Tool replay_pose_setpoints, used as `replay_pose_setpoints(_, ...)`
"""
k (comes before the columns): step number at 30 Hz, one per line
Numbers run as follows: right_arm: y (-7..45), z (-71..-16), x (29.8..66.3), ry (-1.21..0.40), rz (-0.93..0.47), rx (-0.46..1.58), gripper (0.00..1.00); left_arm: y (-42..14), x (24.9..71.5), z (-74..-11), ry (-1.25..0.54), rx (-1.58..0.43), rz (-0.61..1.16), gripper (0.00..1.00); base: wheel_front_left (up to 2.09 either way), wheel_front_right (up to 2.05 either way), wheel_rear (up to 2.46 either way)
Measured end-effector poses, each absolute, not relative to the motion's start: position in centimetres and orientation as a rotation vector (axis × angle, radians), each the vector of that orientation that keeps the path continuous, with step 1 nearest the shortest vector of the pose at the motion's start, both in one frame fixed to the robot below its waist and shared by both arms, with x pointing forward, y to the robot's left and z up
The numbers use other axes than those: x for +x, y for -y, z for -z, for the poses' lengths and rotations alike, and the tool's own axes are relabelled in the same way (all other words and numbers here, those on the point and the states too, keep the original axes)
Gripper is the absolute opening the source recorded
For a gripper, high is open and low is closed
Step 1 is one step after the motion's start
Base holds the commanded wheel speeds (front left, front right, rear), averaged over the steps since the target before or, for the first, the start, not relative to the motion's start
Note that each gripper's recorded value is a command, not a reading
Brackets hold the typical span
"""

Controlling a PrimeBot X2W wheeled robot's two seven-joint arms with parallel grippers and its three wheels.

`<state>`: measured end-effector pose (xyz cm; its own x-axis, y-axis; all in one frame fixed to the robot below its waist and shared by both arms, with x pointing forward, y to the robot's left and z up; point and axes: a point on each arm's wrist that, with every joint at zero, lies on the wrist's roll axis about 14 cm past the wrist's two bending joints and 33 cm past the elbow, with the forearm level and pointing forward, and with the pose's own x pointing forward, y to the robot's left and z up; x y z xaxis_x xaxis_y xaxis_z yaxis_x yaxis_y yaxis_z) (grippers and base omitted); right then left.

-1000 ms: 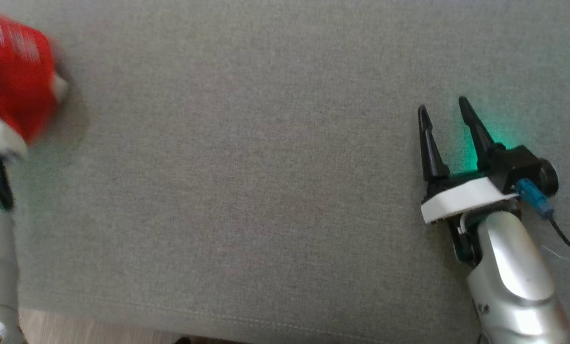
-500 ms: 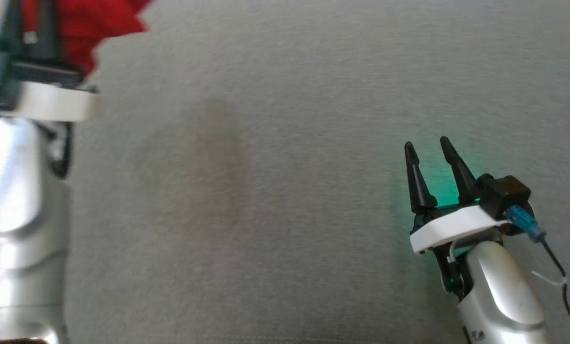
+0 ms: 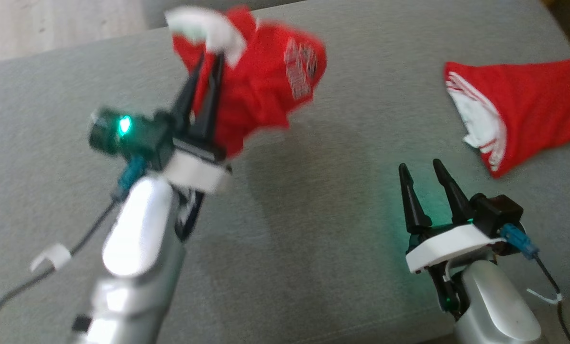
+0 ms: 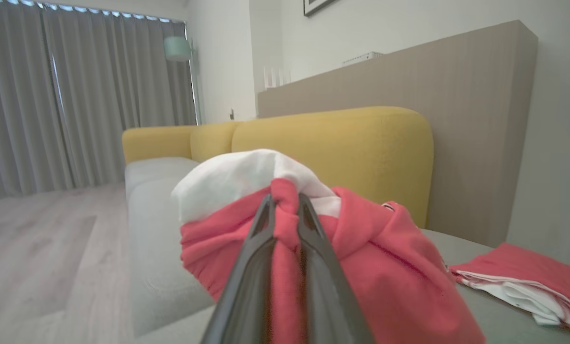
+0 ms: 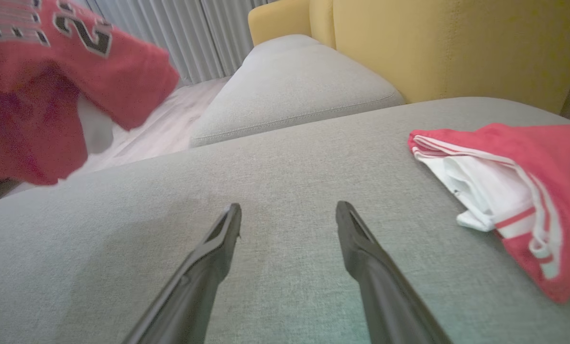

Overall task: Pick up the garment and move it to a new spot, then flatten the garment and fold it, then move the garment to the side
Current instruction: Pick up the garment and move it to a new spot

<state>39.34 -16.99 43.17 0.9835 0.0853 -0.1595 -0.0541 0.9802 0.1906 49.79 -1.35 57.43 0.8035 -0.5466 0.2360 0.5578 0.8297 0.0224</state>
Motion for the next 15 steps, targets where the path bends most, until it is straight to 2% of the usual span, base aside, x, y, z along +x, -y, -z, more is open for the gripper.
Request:
replay_pose_setpoints(1, 17.4, -43.3, 39.1, -0.165, -0.06, 0.186, 1.0, 2.0, 49.4, -56.5, 0.209, -0.069, 0.604, 0.0, 0.0, 0.0, 0.0)
replay_pose_setpoints(2, 17.6, -43.4, 38.9, -0.163, -0.052, 0.184, 1.0, 2.4, 48.9, -55.5, 0.182, -0.087, 0.614, 0.27, 0.0, 0.0, 0.0)
replay_pose_setpoints(3, 17.9, -43.5, 38.7, -0.161, -0.046, 0.183, 1.0, 2.8, 48.4, -54.5, 0.152, -0.1, 0.622, 0.71, 0.0, 0.0, 0.0)
replay_pose_setpoints(4, 18.0, -43.5, 38.5, -0.16, -0.042, 0.182, 1.0, 2.9, 47.9, -53.3, 0.118, -0.105, 0.619, 1.0, 0.0, 0.0, 0.0)
replay_pose_setpoints(9, 17.6, -43.5, 38.7, -0.16, -0.053, 0.184, 1.0, 0.2, 46.0, -47.3, -0.053, -0.114, 0.512, 1.0, 0.0, 0.0, 0.0)
replay_pose_setpoints(15, 16.5, -44.1, 39.5, -0.141, -0.088, 0.186, 1.0, -5.8, 44.3, -44.8, -0.12, -0.107, 0.318, 1.0, 0.0, 0.0, 0.0)
